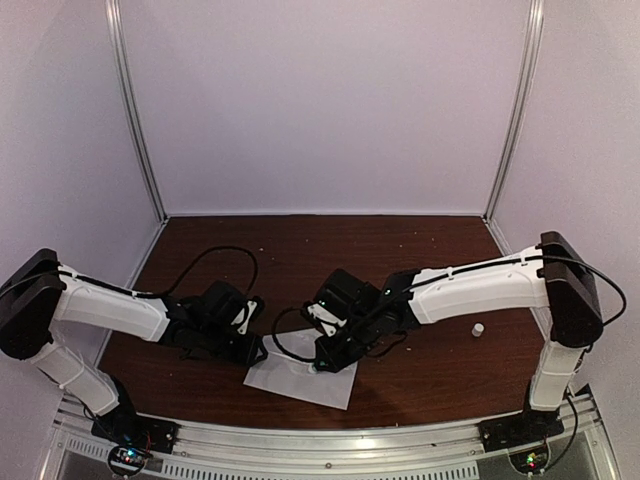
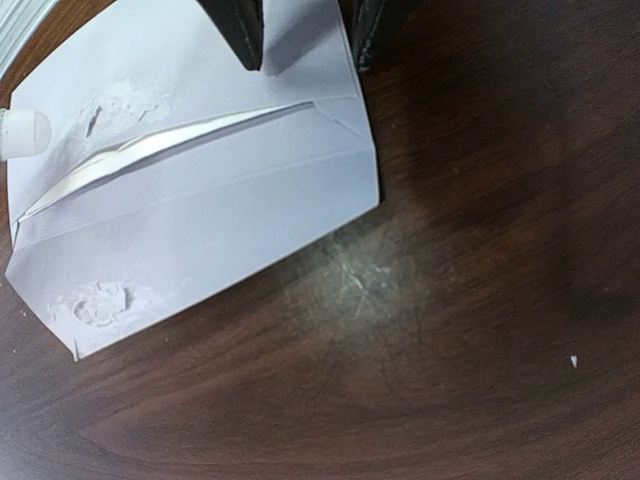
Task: Place the letter into the envelope and seal it
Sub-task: Paint the envelope at the center of the board.
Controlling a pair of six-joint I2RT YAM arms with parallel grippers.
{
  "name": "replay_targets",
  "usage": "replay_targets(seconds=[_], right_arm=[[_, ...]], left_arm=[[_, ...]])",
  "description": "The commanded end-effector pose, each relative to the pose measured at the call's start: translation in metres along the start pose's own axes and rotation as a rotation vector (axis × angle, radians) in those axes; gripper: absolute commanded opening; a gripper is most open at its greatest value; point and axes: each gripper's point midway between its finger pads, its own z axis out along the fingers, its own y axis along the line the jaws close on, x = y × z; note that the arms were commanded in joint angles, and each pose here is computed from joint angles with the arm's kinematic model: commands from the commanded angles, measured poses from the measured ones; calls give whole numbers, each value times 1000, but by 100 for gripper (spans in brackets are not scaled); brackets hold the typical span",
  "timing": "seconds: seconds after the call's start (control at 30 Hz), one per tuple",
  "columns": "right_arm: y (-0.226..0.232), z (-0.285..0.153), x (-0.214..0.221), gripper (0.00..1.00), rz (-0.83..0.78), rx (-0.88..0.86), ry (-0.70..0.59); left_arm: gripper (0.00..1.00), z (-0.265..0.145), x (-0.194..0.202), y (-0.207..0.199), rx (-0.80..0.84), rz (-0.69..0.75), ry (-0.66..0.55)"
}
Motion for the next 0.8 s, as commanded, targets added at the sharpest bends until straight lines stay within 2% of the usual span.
replay_targets(seconds=[0.0, 0.77], right_arm=[[2, 10, 7, 0, -4, -6, 20], [-1, 39, 1, 0, -29, 19, 43]], left_arm=[[32, 3, 22, 9, -20, -15, 75], [30, 2, 22, 6, -3, -10, 77]])
